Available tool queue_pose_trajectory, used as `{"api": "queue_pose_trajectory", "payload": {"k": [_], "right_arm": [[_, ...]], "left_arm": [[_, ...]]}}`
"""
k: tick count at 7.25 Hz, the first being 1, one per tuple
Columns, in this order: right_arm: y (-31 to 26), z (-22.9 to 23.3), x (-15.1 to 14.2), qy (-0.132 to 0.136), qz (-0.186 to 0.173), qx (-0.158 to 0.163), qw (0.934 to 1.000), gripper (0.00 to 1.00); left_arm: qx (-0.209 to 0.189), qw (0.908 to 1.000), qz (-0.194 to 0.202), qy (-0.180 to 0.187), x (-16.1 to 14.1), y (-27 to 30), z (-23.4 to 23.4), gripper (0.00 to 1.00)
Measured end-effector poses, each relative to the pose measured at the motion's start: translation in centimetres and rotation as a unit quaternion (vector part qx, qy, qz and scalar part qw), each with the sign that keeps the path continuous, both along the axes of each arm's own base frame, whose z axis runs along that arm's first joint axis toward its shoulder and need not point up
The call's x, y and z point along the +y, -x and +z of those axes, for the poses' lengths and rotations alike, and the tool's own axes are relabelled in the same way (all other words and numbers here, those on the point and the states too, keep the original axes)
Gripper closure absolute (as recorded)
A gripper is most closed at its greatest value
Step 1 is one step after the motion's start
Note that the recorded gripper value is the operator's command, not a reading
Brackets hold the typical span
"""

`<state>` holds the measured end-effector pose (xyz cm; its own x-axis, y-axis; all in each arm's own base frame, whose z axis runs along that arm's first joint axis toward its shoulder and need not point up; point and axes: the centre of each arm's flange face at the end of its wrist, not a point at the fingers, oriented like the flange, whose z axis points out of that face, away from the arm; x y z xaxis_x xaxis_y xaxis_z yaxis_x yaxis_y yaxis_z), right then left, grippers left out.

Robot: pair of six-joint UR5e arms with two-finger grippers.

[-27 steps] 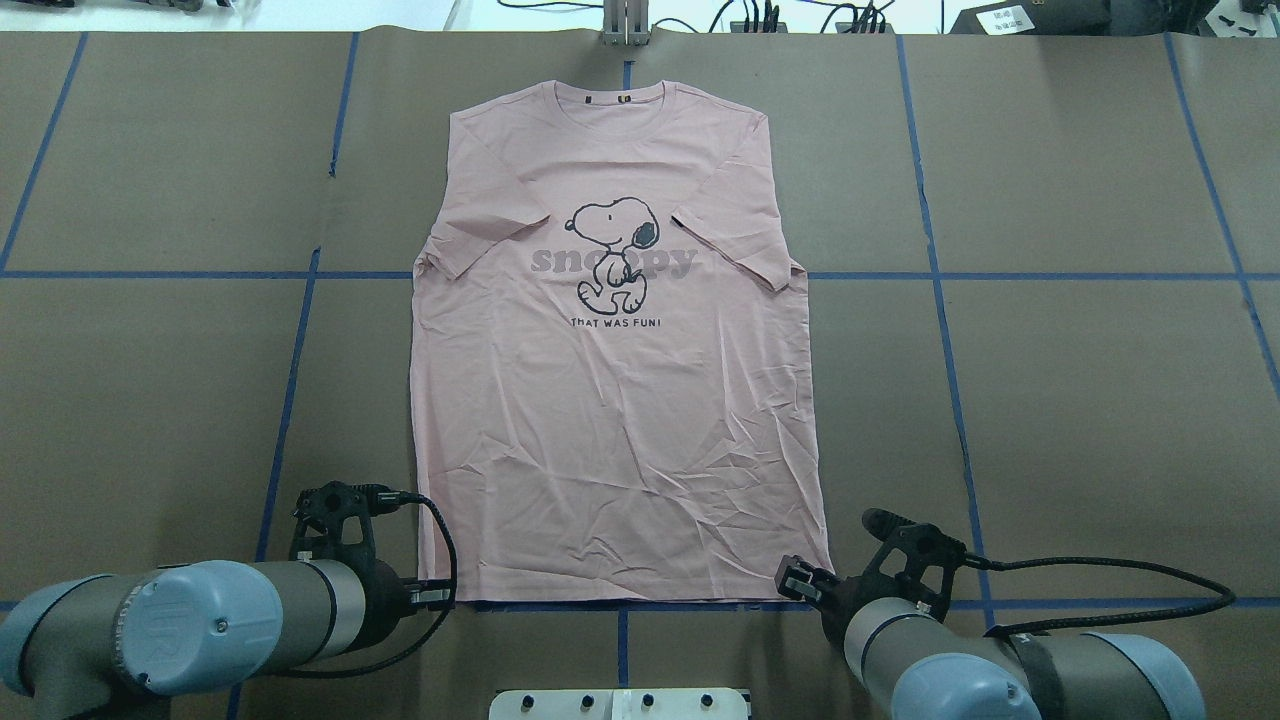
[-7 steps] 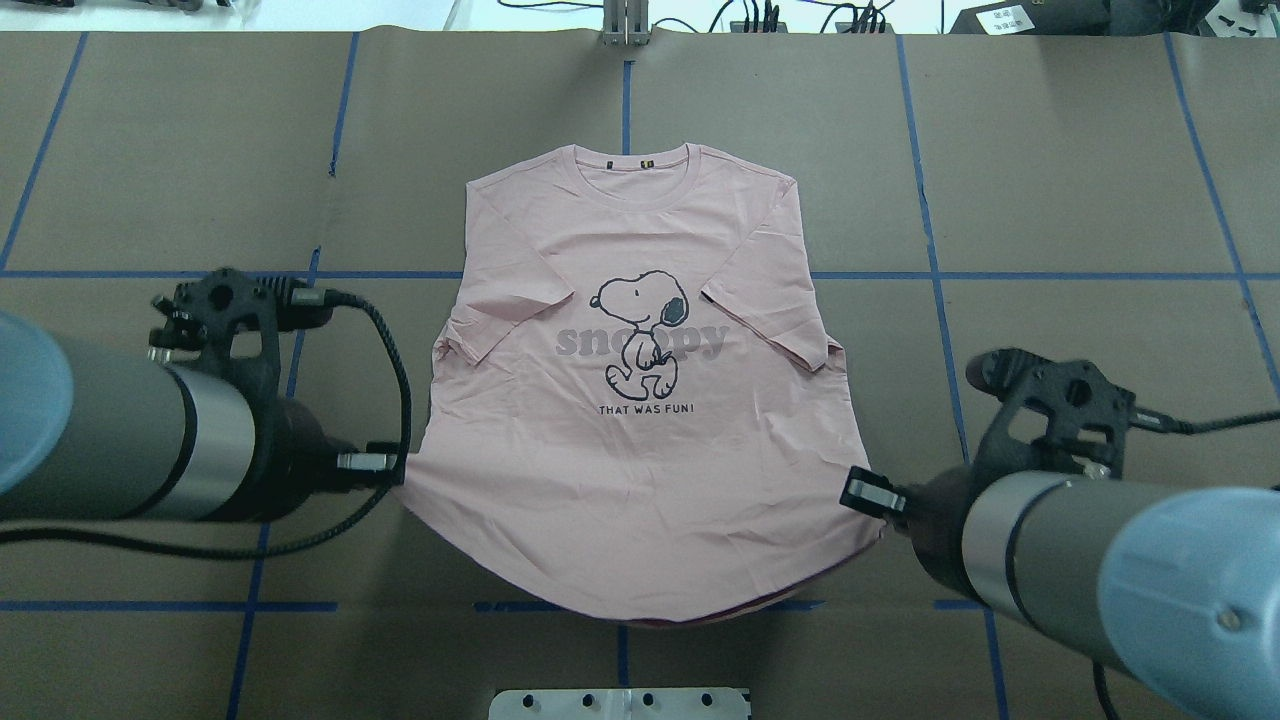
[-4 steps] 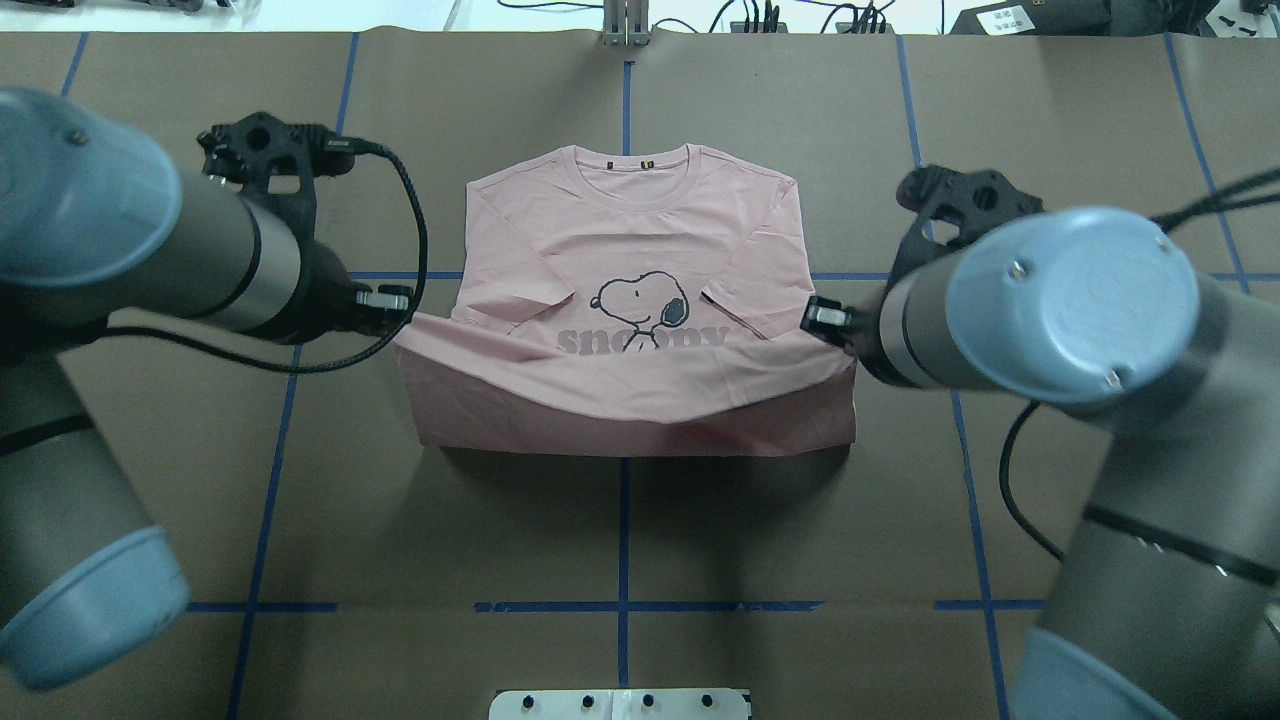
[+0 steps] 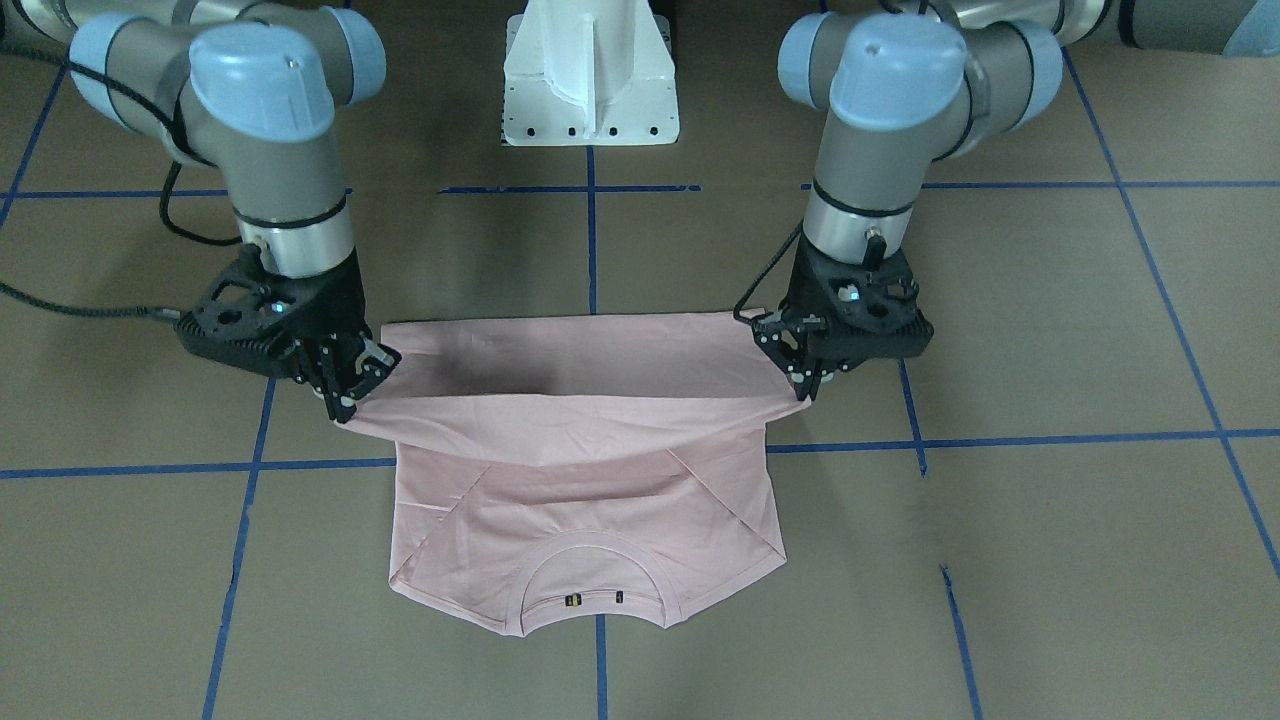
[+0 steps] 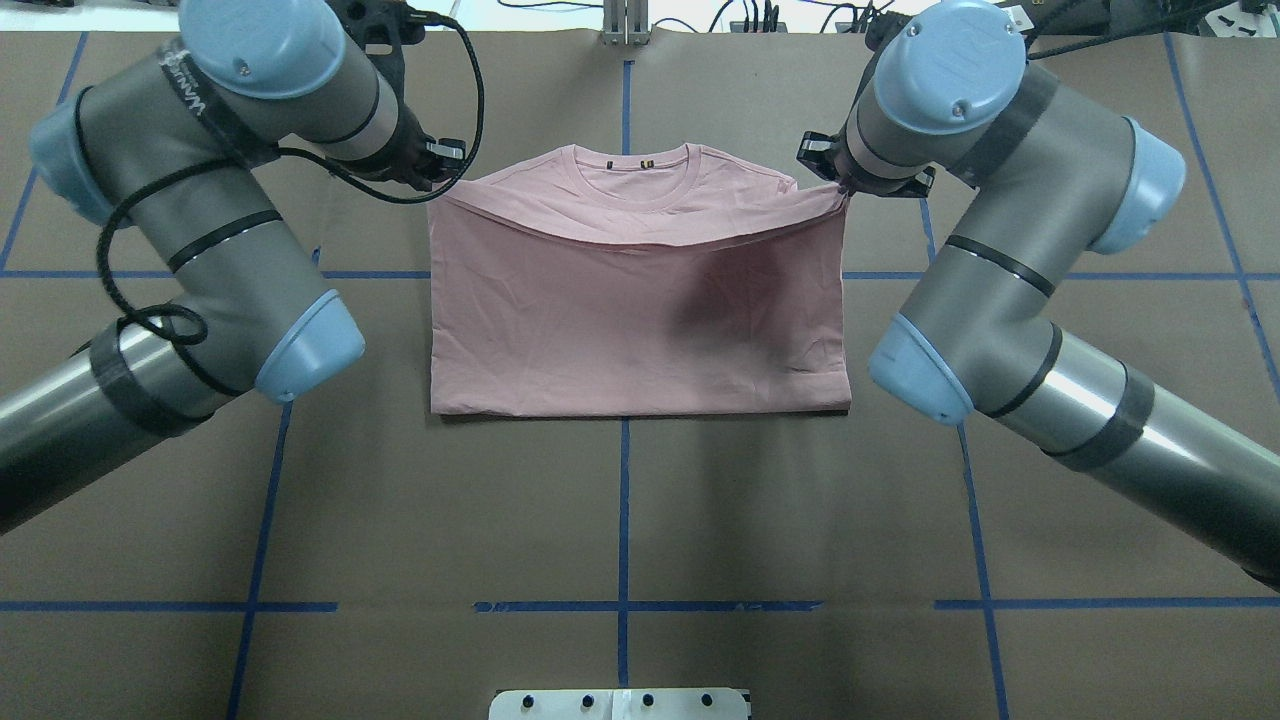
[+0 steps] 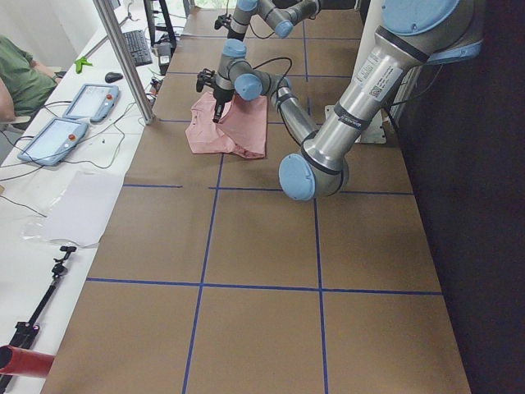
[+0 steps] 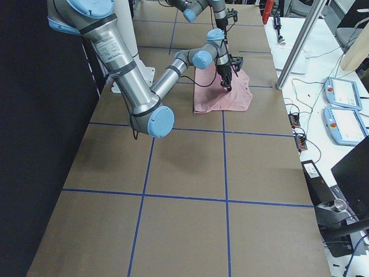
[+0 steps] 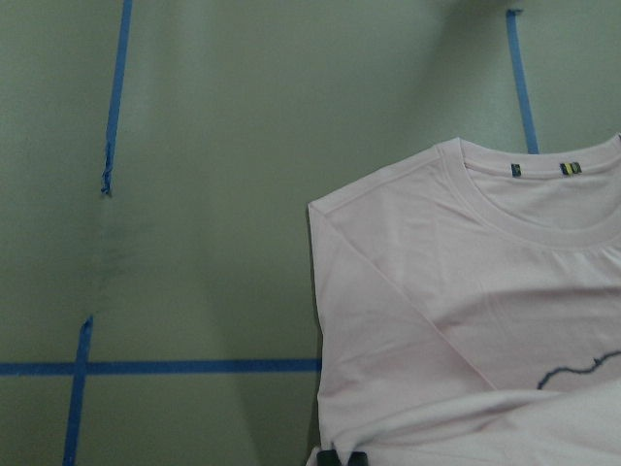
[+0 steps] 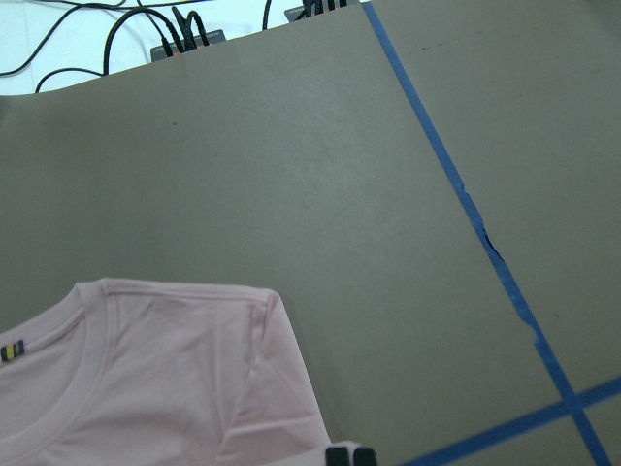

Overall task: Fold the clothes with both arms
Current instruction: 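Open both grippers at the collar edge and raise them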

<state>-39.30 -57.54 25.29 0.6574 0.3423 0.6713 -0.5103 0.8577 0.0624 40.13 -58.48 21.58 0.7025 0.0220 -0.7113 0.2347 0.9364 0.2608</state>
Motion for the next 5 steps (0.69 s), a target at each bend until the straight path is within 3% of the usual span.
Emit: {"api": "queue_pose_trajectory", "payload": {"k": [2, 5], "right_arm": [[3.7, 2.8, -5.7, -0.004, 0.004, 0.002, 1.0, 1.0], [6.1, 6.1, -8.1, -0.004, -0.001, 0.007, 1.0, 1.0]], "left_arm": [[-0.007, 1.0, -0.002, -0.005, -4.8, -2.6, 3.2, 1.0], [-0.023, 0.9997, 0.0, -0.007, -8.0, -5.2, 8.0, 1.0]]}}
